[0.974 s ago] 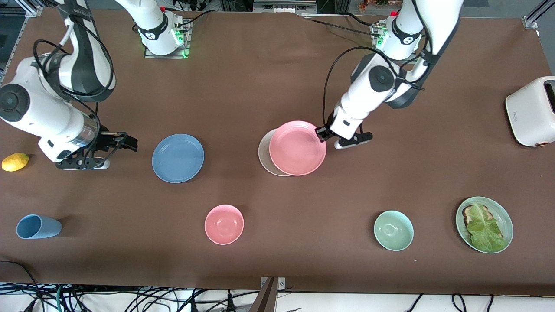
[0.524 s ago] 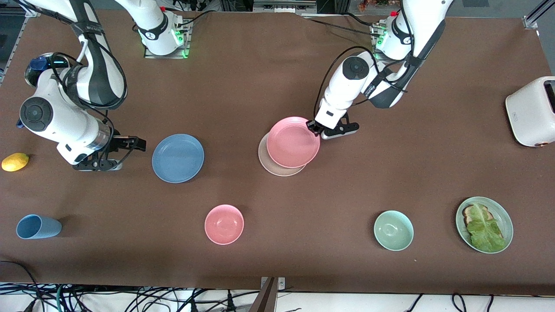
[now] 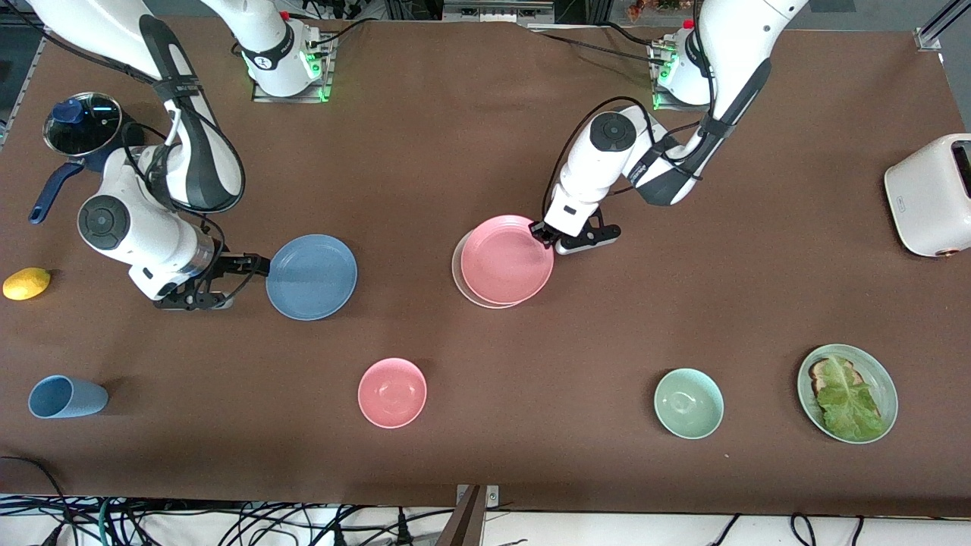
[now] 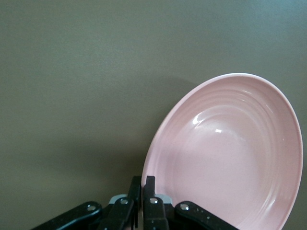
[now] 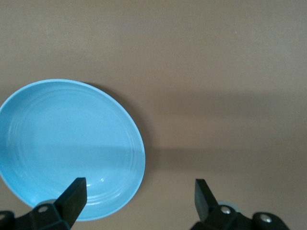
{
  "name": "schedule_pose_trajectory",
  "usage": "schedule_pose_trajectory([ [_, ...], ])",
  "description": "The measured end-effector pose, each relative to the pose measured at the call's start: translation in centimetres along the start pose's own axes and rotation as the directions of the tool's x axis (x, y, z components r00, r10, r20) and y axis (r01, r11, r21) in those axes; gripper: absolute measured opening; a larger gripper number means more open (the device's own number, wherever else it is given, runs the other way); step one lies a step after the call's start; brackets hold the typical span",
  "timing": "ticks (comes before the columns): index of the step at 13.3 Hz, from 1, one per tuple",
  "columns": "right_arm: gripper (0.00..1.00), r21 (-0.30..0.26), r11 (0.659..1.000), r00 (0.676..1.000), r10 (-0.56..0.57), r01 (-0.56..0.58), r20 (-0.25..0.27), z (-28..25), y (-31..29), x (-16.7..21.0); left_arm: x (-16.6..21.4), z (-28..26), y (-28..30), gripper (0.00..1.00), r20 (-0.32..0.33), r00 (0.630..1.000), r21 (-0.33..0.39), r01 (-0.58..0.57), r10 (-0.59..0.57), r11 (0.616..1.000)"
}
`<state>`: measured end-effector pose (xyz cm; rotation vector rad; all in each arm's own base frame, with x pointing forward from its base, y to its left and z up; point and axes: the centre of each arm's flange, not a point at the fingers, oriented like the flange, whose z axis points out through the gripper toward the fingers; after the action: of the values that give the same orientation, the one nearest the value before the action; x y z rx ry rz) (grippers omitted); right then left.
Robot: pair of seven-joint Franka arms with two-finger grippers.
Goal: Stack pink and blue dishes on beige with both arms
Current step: 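Set the pink plate on the beige plate while the right gripper reaches the blue plate, then release the pink plate with the left gripper while the right gripper grips the blue plate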
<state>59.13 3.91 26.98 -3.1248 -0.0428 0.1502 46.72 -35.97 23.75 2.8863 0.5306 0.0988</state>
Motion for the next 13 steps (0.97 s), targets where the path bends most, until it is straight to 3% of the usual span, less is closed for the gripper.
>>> schedule_pose_trajectory([
  [5,0.97,0.002,1.0,0.999,-0.018,0.018,-0.042,3.8,-0.9,-2.0,0.4,0.4,0.5,0.06,0.003,1.0,-0.005,0.007,-0.007,1.0],
  [7,0.96,0.002,1.0,0.999,-0.017,0.018,-0.041,3.9,-0.9,-2.1,1.1,0.2,0.7,0.11,-0.003,1.0,-0.013,0.015,-0.015,1.0],
  [8,0.89,0.002,1.0,0.999,-0.017,0.018,-0.039,4.0,-0.8,-2.1,1.4,0.1,0.8,0.19,-0.006,1.0,-0.015,0.019,-0.019,1.0],
  [10,0.89,0.002,1.0,0.999,-0.017,0.017,-0.037,4.4,-0.8,-2.1,1.9,0.1,0.6,0.37,-0.009,1.0,-0.005,0.027,-0.027,1.0],
  [13,0.87,0.001,1.0,0.999,-0.017,0.017,-0.039,5.4,-0.8,-2.0,3.7,-0.7,0.7,0.68,-0.006,0.999,0.085,0.035,-0.034,0.996],
])
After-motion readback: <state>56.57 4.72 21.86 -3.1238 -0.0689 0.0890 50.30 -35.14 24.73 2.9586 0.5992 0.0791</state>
